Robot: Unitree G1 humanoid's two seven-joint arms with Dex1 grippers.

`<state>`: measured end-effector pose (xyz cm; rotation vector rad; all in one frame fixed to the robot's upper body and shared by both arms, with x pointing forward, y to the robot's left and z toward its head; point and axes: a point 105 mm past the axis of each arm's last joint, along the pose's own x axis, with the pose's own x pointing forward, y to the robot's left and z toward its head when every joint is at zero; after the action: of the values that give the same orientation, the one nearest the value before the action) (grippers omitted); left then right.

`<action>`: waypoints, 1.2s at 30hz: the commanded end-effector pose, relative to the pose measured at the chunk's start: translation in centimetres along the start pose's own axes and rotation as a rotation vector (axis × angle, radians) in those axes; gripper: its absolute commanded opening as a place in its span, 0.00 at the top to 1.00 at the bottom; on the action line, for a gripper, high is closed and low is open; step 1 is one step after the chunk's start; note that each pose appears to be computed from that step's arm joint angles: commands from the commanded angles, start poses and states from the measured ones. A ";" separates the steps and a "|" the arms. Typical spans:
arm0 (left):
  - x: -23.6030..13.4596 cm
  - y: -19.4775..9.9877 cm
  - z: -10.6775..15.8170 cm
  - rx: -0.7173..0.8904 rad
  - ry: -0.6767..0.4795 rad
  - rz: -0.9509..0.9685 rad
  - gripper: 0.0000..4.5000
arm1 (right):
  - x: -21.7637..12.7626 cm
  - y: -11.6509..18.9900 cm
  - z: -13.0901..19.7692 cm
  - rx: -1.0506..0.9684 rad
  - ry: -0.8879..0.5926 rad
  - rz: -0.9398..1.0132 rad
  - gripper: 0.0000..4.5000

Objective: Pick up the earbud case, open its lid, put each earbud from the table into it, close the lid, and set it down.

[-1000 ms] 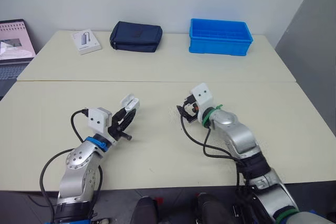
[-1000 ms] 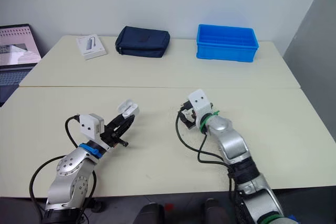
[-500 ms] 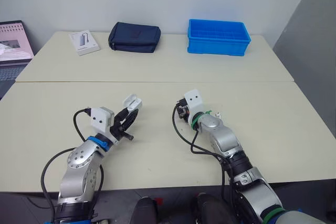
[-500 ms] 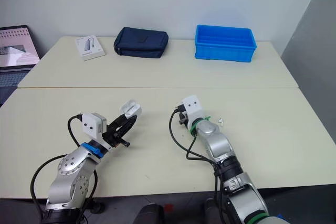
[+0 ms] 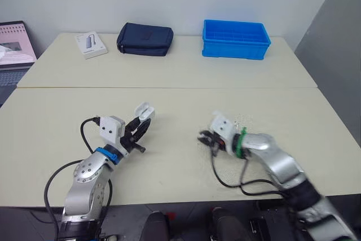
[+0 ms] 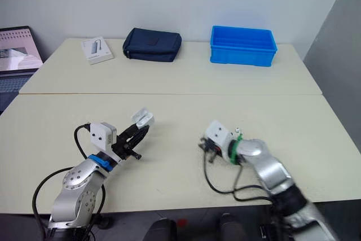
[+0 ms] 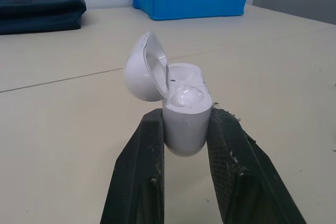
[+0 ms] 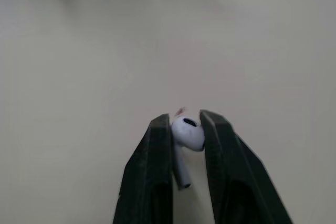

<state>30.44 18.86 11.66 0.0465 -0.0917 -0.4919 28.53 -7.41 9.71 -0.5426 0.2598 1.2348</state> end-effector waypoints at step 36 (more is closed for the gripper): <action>-1.0 -1.2 -0.1 0.017 0.012 -0.037 0.83 | -11.5 0.3 -1.6 -0.251 0.431 0.167 0.27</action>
<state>29.07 18.29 10.65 0.0507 -0.0527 -0.5251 24.92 -17.81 12.91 -1.0134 0.5091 1.3886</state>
